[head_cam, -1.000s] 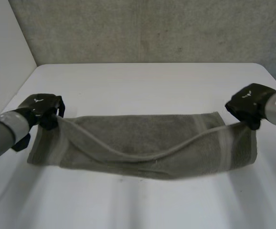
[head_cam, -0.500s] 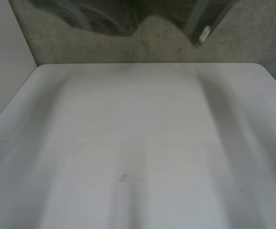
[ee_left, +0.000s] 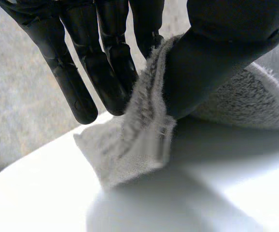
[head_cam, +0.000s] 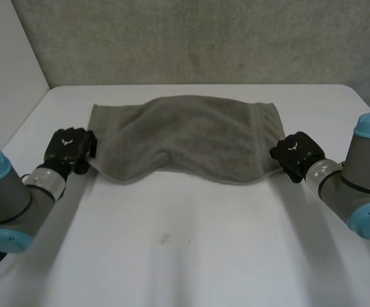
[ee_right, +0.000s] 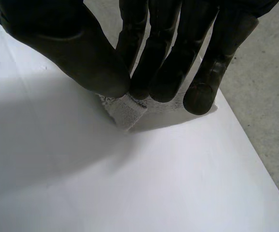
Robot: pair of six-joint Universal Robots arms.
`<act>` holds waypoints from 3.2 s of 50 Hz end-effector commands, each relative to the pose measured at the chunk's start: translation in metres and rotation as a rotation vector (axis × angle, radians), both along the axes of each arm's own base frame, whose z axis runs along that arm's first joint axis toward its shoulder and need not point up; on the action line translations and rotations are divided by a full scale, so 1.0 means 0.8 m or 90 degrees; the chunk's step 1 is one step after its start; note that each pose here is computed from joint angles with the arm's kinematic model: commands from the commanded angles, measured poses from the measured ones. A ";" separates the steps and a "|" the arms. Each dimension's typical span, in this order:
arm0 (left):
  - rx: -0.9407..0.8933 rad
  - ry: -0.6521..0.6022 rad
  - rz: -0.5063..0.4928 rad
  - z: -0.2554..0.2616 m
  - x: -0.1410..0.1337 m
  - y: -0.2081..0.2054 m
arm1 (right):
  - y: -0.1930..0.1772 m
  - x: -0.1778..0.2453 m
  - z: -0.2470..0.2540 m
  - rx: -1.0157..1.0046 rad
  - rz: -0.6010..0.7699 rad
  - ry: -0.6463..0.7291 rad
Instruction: Fold the towel.
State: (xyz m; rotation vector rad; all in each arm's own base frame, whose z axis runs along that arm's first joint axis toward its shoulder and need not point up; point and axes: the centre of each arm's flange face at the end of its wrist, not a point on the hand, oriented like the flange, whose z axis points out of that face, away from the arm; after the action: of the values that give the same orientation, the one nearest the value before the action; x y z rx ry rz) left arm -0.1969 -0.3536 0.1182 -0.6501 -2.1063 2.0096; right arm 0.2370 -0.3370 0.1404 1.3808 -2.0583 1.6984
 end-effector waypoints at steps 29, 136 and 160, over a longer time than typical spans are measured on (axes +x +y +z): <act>0.050 -0.069 0.000 0.109 0.066 0.100 | 0.055 -0.096 0.120 0.047 -0.072 0.109; -0.014 -0.006 0.087 0.069 0.002 0.056 | -0.015 -0.099 0.045 0.038 -0.095 -0.118; -0.019 -0.003 0.081 0.070 -0.002 0.058 | -0.016 -0.096 -0.034 0.104 -0.086 -0.141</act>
State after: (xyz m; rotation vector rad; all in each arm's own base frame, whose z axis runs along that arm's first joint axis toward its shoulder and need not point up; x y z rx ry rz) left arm -0.1987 -0.3070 0.1740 -0.5409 -2.1760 2.1094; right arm 0.1609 -0.3466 0.1178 1.1076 -2.3972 1.7334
